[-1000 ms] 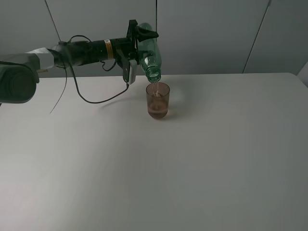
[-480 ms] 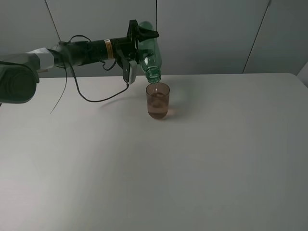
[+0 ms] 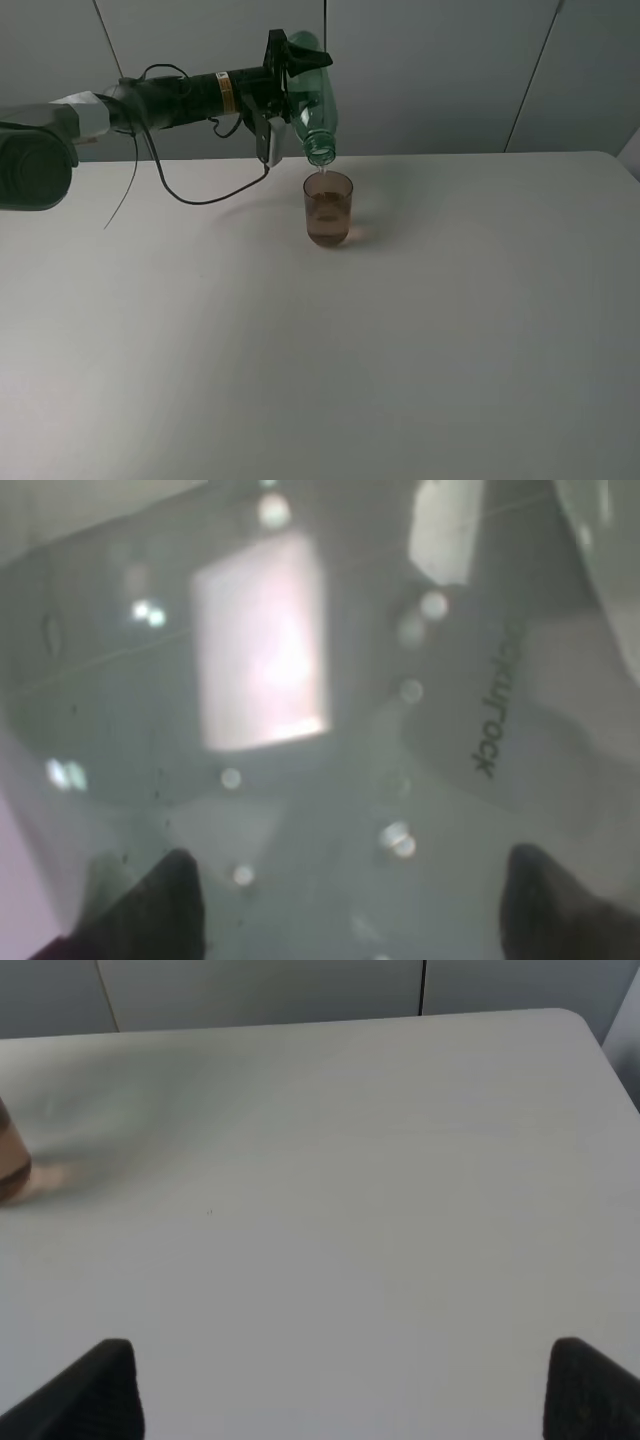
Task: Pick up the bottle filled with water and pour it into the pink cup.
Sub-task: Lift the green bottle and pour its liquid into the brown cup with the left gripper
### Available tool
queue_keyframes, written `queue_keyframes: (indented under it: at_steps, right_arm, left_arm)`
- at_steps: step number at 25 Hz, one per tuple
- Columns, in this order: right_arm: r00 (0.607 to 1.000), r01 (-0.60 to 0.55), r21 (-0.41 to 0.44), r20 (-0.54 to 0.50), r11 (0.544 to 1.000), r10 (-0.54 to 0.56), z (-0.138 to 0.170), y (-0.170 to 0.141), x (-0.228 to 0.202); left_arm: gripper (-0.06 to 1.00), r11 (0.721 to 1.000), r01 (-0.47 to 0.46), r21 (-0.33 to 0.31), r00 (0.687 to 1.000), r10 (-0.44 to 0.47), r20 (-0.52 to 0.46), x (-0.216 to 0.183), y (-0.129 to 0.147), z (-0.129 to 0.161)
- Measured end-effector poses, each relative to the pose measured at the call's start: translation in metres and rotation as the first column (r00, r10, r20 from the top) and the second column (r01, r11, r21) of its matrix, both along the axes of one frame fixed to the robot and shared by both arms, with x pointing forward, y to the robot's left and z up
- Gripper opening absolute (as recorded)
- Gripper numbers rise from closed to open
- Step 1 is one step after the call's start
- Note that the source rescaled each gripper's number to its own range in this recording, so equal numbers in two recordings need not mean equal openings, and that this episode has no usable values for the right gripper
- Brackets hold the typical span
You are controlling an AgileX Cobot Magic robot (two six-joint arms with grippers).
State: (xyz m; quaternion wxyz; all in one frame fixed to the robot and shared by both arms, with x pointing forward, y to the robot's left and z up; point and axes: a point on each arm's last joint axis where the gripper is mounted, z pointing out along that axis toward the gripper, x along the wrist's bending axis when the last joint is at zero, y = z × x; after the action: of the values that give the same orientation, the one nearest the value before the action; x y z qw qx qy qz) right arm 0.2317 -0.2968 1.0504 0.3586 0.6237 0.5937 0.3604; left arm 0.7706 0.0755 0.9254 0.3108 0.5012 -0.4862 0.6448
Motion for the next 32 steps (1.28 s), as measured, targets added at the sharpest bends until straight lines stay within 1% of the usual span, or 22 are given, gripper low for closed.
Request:
queue_keyframes:
  at_steps: [4,13,17,19,22,25,28,30,32]
  right_arm:
    - [1.0,0.0,0.0,0.0,1.0,0.0,0.0,0.0,0.0]
    - [1.0,0.0,0.0,0.0,1.0,0.0,0.0,0.0,0.0]
    - [1.0,0.0,0.0,0.0,1.0,0.0,0.0,0.0,0.0]
    - [1.0,0.0,0.0,0.0,1.0,0.0,0.0,0.0,0.0]
    - [1.0,0.0,0.0,0.0,1.0,0.0,0.0,0.0,0.0]
    - [1.0,0.0,0.0,0.0,1.0,0.0,0.0,0.0,0.0]
    - [1.0,0.0,0.0,0.0,1.0,0.0,0.0,0.0,0.0]
    - [1.0,0.0,0.0,0.0,1.0,0.0,0.0,0.0,0.0]
    - [1.0,0.0,0.0,0.0,1.0,0.0,0.0,0.0,0.0]
  left_arm:
    - [0.56,1.0,0.006,-0.008,1.0,-0.006,0.003,-0.001,-0.002,0.003]
    - [0.56,1.0,0.022,-0.003,0.999,-0.022,0.024,-0.004,-0.009,0.003]
    - [0.56,1.0,0.025,-0.004,0.999,-0.025,0.021,-0.005,-0.01,0.003]
    - [0.56,1.0,0.025,-0.008,1.0,-0.025,0.005,-0.005,-0.01,0.002]
    - [0.56,1.0,0.023,-0.019,0.998,-0.024,-0.062,-0.006,-0.01,-0.003]
    - [0.56,0.999,0.016,-0.049,0.983,-0.024,-0.181,-0.007,-0.009,-0.008]
    - [0.56,0.995,-0.004,-0.103,0.942,-0.031,-0.335,-0.006,-0.007,-0.007]
    - [0.56,0.991,-0.025,-0.129,0.906,-0.032,-0.421,-0.005,-0.003,-0.009]
    - [0.56,0.988,-0.056,-0.146,0.863,-0.025,-0.504,-0.003,0.003,-0.013]
